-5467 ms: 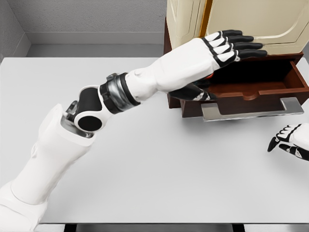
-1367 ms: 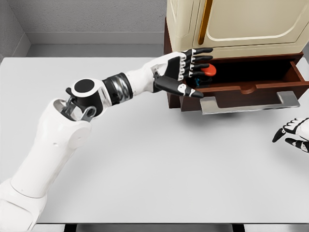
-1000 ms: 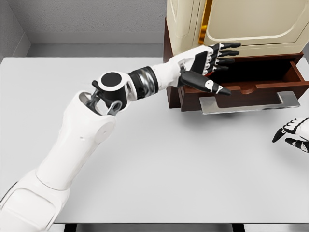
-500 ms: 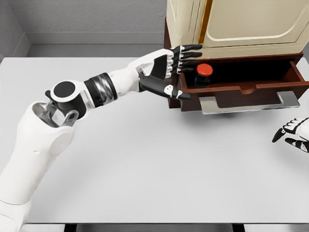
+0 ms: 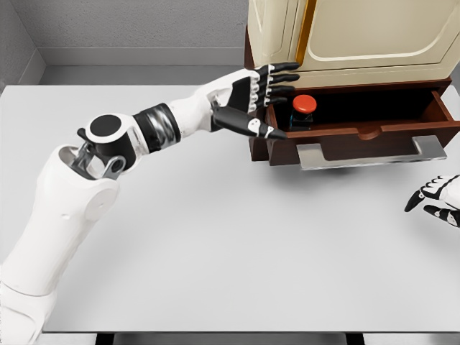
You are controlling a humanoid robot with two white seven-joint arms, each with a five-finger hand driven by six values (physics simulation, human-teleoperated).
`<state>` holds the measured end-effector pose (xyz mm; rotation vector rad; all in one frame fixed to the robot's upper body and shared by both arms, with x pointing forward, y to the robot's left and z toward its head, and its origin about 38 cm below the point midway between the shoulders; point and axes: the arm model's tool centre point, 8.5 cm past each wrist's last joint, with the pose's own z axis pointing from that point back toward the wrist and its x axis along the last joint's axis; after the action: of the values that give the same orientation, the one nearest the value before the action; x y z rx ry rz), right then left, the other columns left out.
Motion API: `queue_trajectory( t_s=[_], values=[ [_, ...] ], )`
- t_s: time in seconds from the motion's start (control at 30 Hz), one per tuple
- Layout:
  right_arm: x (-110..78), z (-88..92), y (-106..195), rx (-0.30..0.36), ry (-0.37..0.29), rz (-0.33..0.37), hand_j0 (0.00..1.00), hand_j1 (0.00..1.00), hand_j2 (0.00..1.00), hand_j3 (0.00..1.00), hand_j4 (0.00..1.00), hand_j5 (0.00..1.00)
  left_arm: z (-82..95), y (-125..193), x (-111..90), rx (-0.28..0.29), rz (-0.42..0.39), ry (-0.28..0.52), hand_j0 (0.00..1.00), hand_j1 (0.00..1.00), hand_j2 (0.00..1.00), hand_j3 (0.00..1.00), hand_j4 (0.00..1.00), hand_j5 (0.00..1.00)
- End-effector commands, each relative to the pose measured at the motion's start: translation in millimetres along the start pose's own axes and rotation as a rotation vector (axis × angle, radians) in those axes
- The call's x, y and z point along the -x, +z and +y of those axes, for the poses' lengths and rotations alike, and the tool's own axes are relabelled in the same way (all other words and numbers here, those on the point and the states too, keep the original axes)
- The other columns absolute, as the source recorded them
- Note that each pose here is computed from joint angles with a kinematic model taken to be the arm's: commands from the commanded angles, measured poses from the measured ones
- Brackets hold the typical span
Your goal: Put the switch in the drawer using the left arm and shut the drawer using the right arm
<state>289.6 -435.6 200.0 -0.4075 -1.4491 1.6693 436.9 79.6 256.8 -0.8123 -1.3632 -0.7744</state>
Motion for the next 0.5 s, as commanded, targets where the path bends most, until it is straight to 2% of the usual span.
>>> queue_trajectory(
  t_s=[0.0,0.27,0.4,0.47],
  values=[
    [-0.1,-0.9,0,0.003,-0.004,0.0,0.5,0.5,0.5,0.5,0.5,0.5,-6.9,-10,6,0.018,0.007,0.018,1.0,1.0,1.0,1.0,1.0,1.0],
    [0.4,-1.1,0,0.002,-0.003,0.001,0.5,0.5,0.5,0.5,0.5,0.5,-28.1,-38,5,0.046,-0.005,0.012,1.0,1.0,1.0,1.0,1.0,1.0],
    [0.4,-0.8,0,0.003,-0.004,0.001,0.5,0.5,0.5,0.5,0.5,0.5,-19.1,-31,-2,0.03,-0.012,0.001,1.0,1.0,1.0,1.0,1.0,1.0],
    [0.4,-0.8,0,0.003,-0.004,0.001,0.5,0.5,0.5,0.5,0.5,0.5,-5.7,-20,-2,-0.003,-0.006,-0.004,1.0,1.0,1.0,1.0,1.0,1.0]
  ],
)
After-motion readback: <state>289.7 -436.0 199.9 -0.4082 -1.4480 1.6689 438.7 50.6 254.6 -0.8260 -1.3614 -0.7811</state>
